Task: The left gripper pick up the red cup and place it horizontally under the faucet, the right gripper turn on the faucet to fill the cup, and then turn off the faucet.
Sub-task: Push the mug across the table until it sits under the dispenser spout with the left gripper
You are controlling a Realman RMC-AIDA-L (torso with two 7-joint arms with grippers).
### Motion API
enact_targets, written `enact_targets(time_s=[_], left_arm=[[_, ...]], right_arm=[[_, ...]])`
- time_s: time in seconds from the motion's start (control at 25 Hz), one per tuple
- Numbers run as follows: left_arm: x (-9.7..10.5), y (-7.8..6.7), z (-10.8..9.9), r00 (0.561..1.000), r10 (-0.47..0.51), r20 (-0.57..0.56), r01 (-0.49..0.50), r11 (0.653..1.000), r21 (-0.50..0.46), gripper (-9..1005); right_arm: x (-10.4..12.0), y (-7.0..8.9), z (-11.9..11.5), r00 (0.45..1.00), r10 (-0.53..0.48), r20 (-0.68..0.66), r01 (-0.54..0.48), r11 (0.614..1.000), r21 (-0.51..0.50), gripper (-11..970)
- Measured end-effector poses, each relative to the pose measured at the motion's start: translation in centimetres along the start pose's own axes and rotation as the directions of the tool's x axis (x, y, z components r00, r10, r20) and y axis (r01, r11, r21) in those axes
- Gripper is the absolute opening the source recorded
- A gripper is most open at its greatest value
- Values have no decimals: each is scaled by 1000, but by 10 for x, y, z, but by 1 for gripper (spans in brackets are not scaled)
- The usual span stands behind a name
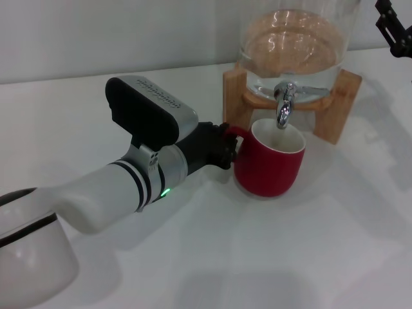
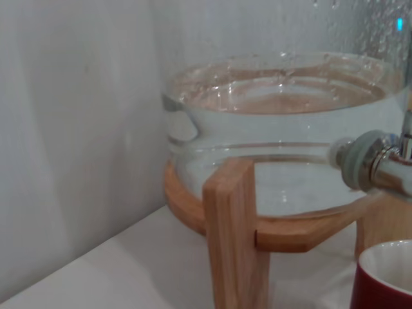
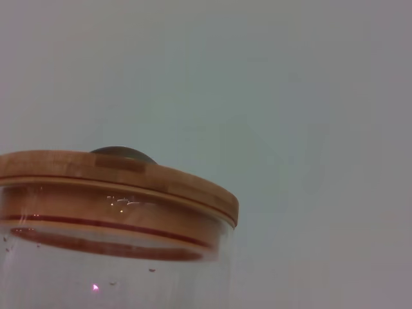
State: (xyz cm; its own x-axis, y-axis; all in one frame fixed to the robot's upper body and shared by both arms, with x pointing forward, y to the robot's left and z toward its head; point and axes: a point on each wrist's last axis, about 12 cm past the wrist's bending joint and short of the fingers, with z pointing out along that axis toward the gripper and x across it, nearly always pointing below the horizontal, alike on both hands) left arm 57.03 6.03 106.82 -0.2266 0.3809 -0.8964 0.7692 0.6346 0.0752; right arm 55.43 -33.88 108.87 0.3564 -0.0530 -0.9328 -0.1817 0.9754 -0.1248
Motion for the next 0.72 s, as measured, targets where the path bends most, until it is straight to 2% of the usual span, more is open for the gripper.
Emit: enact_targets(time_s=[0.6,0.72], left_arm=[[0,5,0,1000,-31,-6,31,999,-16,138],[-1,6,1,1000,-27,-5,27,999,-17,175]], right_arm=[[0,0,0,1000,0,3,0,1000,-1,617],[-1,0,0,1000,-1,4,1,1000,-1,617]])
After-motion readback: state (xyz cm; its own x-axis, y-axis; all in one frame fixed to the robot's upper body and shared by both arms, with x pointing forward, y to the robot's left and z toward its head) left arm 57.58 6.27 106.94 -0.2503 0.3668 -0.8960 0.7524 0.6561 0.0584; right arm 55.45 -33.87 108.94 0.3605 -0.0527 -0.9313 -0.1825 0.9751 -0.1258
